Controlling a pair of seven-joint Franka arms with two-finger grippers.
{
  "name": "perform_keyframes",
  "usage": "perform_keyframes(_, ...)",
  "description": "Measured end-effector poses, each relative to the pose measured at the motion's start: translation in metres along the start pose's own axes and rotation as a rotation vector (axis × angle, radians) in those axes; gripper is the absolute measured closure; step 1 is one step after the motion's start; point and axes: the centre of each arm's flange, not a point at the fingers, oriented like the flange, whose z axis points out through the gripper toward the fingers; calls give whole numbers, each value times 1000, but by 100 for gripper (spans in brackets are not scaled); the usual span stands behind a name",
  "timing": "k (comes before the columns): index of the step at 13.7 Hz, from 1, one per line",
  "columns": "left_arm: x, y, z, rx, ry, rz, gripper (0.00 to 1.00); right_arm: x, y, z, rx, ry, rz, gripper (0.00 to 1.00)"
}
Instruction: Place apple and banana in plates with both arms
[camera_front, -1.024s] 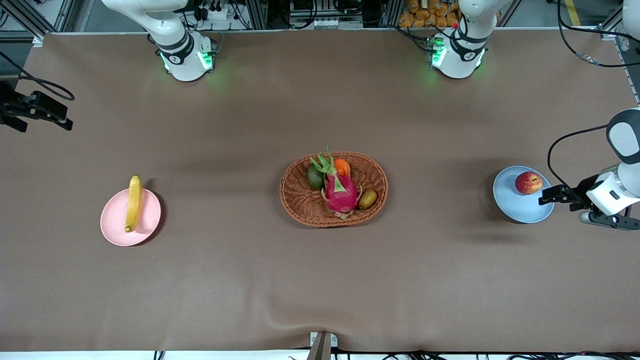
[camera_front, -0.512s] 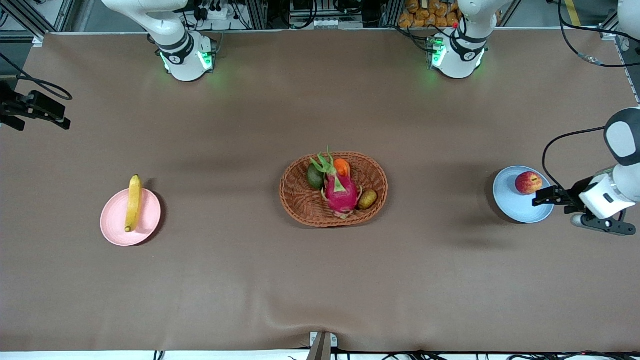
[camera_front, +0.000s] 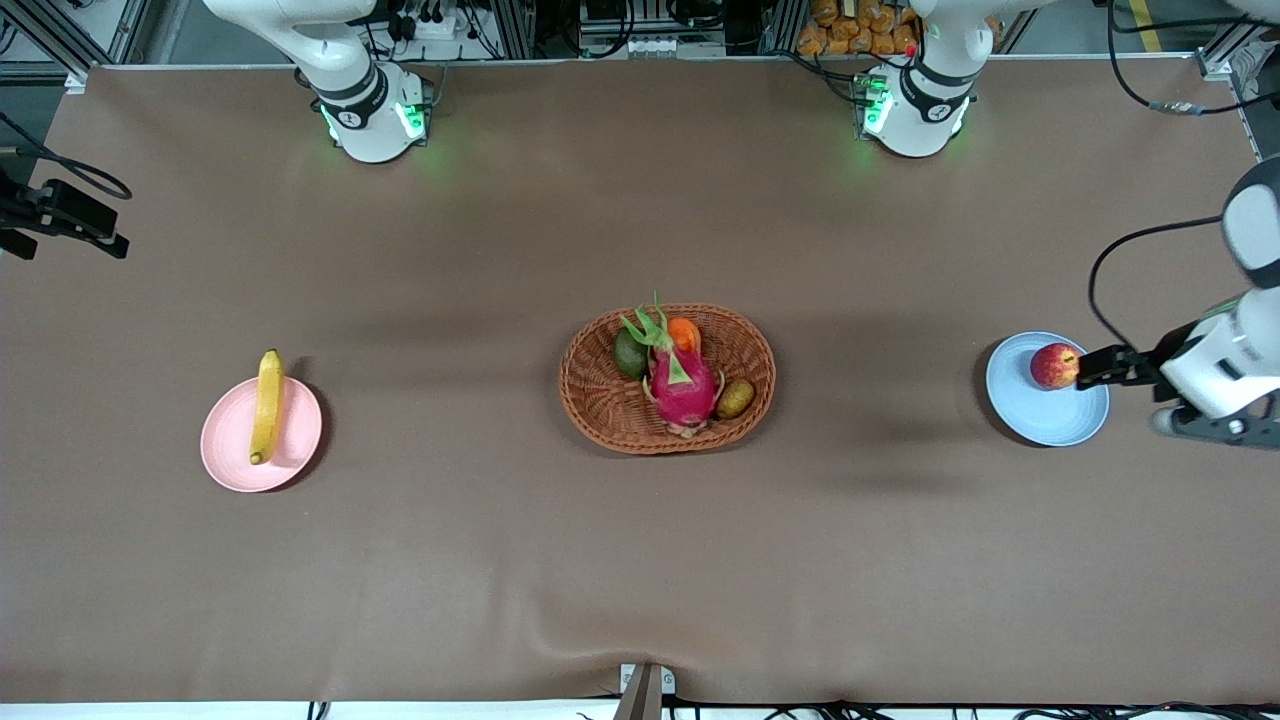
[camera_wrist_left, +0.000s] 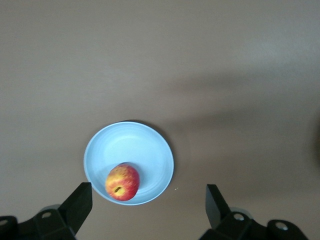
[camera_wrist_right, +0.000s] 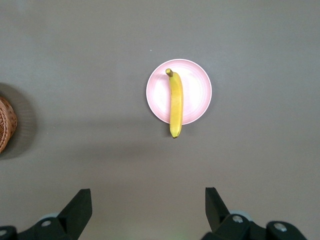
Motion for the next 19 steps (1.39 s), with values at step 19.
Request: perform_keyframes(19, -104, 38, -183, -5, 10, -133, 0, -17, 0, -12, 5, 4, 0, 0)
